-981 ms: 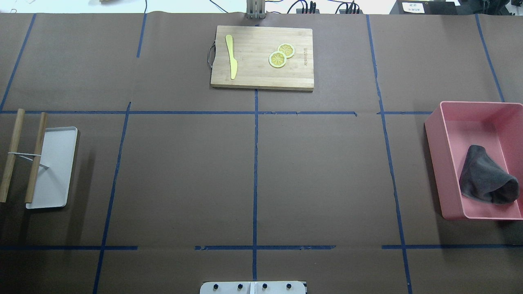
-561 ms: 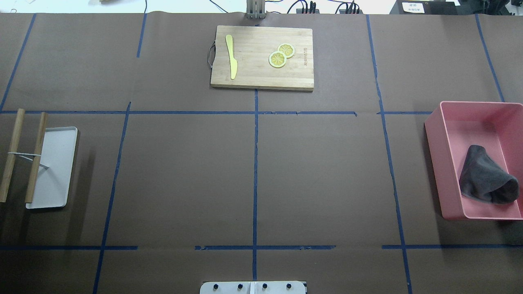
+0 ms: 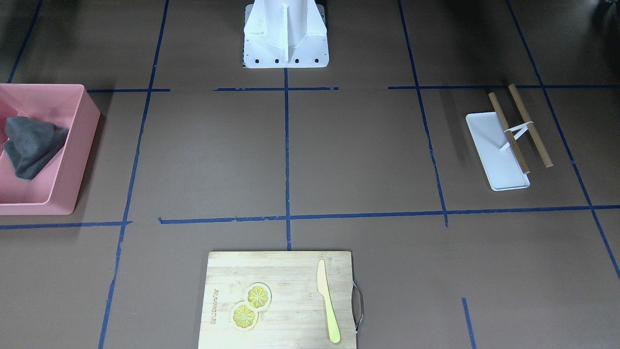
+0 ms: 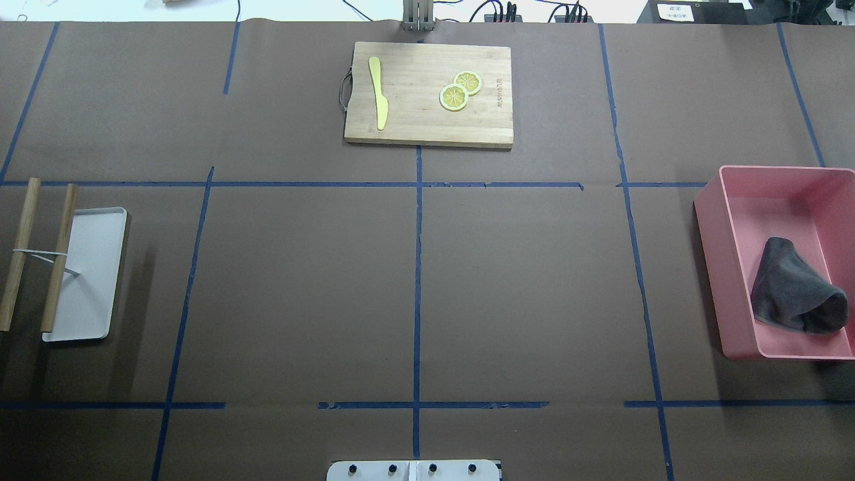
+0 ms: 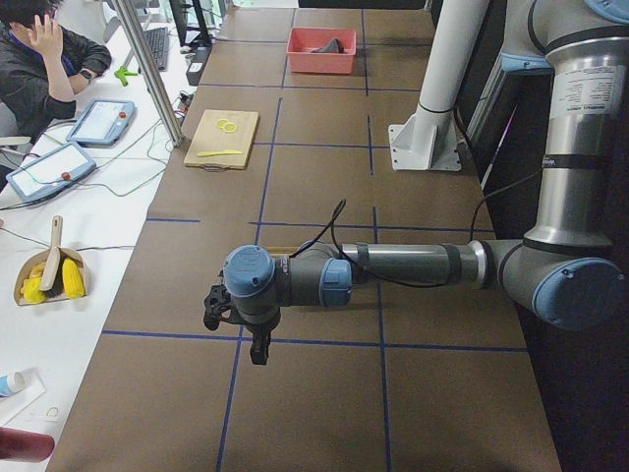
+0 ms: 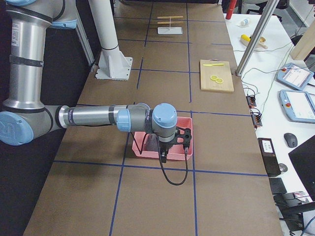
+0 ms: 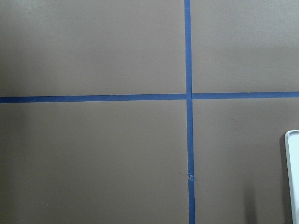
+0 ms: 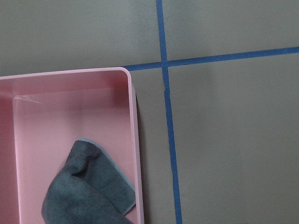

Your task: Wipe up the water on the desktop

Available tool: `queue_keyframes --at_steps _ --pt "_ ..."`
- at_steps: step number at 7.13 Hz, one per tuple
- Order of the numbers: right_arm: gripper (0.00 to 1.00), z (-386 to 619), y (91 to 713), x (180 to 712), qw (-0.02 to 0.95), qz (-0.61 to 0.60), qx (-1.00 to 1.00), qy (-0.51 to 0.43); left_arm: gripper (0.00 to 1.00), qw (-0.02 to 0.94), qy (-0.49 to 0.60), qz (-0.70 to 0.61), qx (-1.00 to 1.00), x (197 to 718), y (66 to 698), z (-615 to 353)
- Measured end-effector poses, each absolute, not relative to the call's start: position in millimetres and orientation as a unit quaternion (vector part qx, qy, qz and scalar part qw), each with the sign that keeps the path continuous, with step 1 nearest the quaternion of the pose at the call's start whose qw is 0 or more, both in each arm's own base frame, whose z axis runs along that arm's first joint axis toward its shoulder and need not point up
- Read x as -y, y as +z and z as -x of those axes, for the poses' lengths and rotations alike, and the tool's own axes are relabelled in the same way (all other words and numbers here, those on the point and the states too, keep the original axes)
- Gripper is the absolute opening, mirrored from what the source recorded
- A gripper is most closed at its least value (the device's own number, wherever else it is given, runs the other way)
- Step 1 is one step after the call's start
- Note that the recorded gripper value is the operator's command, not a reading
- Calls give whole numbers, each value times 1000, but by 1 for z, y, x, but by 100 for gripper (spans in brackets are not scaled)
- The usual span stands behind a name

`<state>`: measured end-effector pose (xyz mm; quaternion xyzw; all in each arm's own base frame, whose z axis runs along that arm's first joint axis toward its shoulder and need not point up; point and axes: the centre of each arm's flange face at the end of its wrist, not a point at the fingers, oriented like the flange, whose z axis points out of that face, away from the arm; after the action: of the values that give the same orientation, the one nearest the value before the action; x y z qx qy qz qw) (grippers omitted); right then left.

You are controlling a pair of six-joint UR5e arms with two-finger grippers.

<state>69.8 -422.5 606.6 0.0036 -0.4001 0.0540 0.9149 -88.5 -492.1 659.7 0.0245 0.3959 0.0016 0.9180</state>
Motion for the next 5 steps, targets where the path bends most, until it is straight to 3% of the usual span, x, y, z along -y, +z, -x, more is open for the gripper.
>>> queue_keyframes --at_steps 5 --pt "100 -70 609 422 916 -4 398 49 100 918 2 -24 -396 492 661 89"
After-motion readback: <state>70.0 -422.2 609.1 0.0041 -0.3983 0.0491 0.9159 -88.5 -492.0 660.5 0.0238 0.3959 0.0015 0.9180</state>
